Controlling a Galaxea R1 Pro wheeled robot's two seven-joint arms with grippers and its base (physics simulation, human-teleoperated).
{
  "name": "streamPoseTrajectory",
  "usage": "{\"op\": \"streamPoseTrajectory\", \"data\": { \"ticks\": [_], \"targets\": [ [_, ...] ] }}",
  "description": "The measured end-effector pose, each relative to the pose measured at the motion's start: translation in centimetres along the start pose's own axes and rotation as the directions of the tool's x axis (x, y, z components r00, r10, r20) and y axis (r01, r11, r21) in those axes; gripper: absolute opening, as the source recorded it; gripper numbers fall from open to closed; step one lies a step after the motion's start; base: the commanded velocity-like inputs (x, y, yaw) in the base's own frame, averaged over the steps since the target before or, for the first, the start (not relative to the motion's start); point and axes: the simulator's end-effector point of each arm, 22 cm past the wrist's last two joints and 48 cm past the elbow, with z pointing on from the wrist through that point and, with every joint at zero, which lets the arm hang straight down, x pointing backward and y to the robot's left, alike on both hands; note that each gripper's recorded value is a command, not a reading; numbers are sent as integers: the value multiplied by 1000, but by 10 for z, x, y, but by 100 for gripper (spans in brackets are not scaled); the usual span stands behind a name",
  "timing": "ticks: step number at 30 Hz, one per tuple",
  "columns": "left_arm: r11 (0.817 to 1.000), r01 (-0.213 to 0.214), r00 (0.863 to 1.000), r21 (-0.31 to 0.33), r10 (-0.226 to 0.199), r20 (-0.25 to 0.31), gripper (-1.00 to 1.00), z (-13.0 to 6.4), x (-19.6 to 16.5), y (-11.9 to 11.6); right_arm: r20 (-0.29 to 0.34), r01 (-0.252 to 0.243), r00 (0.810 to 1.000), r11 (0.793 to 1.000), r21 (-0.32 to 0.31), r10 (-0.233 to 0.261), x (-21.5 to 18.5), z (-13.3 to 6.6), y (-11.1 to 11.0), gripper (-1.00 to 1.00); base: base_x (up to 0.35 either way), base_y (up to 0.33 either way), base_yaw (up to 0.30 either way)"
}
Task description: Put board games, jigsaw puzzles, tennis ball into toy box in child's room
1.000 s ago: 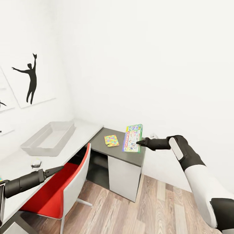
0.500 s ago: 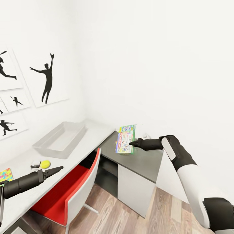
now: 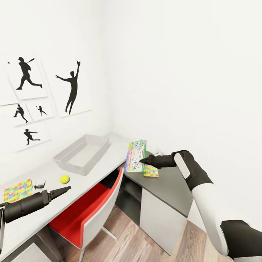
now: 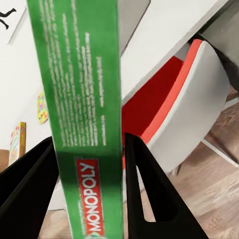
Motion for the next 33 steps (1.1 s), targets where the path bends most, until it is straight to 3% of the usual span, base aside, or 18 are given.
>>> {"op": "streamPoseTrajectory", "data": {
  "ticks": [5, 14, 24, 29, 33],
  "targets": [
    [1000, 1, 1000, 0, -1, 0, 100, 0, 1, 0, -12, 8, 1000, 999, -33, -8, 5, 13, 22, -100, 148, -15, 288],
    [1000, 3, 1000, -1, -3, -2, 100, 0, 1, 1, -7, 21, 1000, 1000, -6, -21, 2, 19, 25, -100, 175, -1, 190],
    [1000, 8, 1000, -9, -8, 9, 100, -4, 0, 4, 12, 35, 999, 999, -5, -35, -6, 13, 28, -100, 4, 0, 8],
    [1000, -1, 1000, -22, 1, 12, 100, -12, -4, 7, 14, 42, 999, 999, -11, -41, -6, 15, 32, -100, 4, -1, 190],
    [1000, 0, 999, 11, 0, 33, 100, -18, -7, 1, 14, 43, 999, 999, -12, -43, -6, 15, 34, -100, 130, -39, 269]
  ]
}}
